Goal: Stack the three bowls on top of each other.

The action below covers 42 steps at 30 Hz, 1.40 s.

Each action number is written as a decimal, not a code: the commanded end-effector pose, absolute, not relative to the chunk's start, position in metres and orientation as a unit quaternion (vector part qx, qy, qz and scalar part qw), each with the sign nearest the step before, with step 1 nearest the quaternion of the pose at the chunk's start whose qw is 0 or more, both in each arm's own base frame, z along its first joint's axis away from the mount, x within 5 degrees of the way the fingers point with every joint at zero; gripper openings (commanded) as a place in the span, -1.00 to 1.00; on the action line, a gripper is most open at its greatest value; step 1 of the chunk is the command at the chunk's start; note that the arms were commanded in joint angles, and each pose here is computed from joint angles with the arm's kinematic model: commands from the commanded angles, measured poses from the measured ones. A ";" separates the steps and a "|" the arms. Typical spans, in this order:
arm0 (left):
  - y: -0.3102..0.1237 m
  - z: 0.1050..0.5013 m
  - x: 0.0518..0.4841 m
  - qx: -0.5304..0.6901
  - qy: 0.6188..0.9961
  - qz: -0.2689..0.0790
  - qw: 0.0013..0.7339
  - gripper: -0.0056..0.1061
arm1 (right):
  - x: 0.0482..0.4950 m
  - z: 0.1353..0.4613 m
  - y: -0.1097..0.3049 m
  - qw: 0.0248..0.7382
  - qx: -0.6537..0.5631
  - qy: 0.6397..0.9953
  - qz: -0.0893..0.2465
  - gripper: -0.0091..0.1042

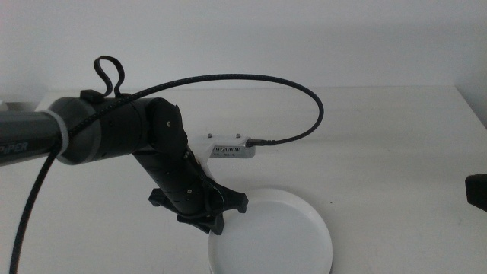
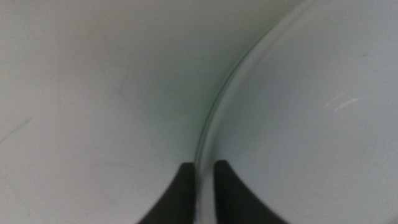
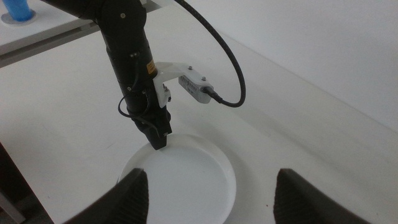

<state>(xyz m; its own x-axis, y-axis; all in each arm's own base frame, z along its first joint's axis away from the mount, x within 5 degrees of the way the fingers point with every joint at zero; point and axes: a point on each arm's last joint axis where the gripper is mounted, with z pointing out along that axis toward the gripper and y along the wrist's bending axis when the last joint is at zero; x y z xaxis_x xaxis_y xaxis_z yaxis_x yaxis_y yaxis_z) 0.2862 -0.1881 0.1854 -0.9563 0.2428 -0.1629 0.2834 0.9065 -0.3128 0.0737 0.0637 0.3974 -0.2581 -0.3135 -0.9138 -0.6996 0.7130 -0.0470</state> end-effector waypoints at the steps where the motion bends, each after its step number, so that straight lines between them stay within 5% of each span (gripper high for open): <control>1: -0.191 0.210 0.289 0.138 0.967 -0.189 0.102 -0.35 | 0.076 0.408 0.064 0.545 -0.316 0.753 0.190 0.07; 5: -0.177 0.228 0.296 0.143 0.966 -0.172 0.132 0.47 | 0.076 0.408 0.064 0.545 -0.316 0.753 0.189 0.07; 8: -0.159 0.253 0.303 0.117 0.965 -0.164 0.165 0.87 | 0.076 0.408 0.064 0.545 -0.316 0.753 0.189 0.07; 10: -0.146 0.274 0.307 0.092 0.963 -0.162 0.197 0.96 | 0.076 0.408 0.064 0.545 -0.316 0.753 0.189 0.07; 19: -0.111 0.348 0.304 0.074 0.928 -0.145 0.336 0.96 | 0.076 0.408 0.064 0.545 -0.316 0.753 0.189 0.07; 35: -0.103 0.370 0.302 0.099 0.895 -0.106 0.421 0.96 | 0.076 0.408 0.064 0.545 -0.316 0.753 0.189 0.07; 42: -0.096 0.387 0.289 0.107 0.883 -0.090 0.447 0.96 | 0.084 0.408 0.068 0.534 -0.270 0.769 0.225 0.07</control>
<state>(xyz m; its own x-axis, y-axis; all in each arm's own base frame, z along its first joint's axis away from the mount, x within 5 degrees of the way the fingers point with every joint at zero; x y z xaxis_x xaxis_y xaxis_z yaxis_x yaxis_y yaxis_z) 0.2993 -0.0994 0.3543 -0.6798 0.1518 -0.7175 0.2681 0.9621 -0.0505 0.0759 0.0658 0.3973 -0.3055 -0.2634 -0.9150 -0.6863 0.7270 0.0199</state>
